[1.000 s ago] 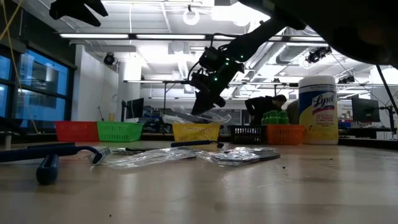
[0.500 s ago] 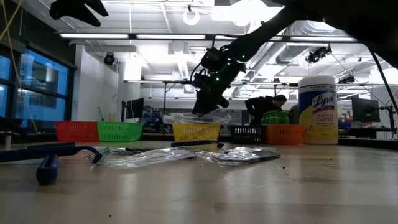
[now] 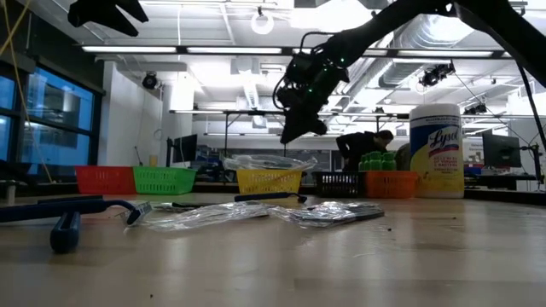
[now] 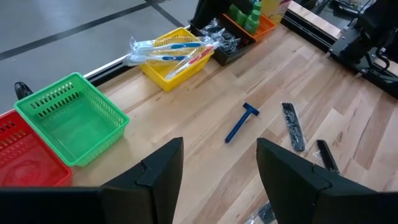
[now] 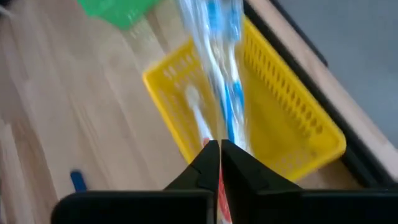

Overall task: Pick & Place Travel size toiletries
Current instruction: Put the light blue toothbrush into the yellow bin

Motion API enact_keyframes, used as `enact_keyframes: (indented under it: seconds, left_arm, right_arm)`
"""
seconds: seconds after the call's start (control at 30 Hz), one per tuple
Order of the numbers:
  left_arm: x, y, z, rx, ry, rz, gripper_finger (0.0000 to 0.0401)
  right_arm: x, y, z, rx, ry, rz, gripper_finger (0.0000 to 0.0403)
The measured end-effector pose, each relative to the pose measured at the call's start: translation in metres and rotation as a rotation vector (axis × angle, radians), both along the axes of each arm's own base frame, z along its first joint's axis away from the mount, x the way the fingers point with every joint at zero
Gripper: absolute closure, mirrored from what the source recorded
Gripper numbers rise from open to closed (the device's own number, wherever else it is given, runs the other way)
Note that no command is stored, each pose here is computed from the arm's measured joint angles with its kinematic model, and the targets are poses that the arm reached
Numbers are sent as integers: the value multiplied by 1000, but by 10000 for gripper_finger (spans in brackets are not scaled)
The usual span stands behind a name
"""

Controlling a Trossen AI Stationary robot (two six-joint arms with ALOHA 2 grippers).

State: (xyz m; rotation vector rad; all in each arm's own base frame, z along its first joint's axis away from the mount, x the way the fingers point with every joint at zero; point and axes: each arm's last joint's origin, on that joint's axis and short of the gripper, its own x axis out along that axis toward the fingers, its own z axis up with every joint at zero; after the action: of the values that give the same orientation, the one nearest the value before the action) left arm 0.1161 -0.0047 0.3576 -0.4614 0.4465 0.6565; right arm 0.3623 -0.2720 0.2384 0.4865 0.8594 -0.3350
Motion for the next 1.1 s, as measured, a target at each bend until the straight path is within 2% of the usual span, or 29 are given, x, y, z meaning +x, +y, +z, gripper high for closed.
enact_keyframes:
  seconds: [0.4,0.5,1.1]
  left_arm:
    - [0,0,0,0,0,0,206]
    - [0,0,0,0,0,0,206]
    - [0,0,0,2,1,-2,206]
  right_arm:
    - [3,-2,-37,64,129,-7,401]
    - [5,-2,-42,50,146,-13,401]
    - [2,-6,-40,56,128,-27,401]
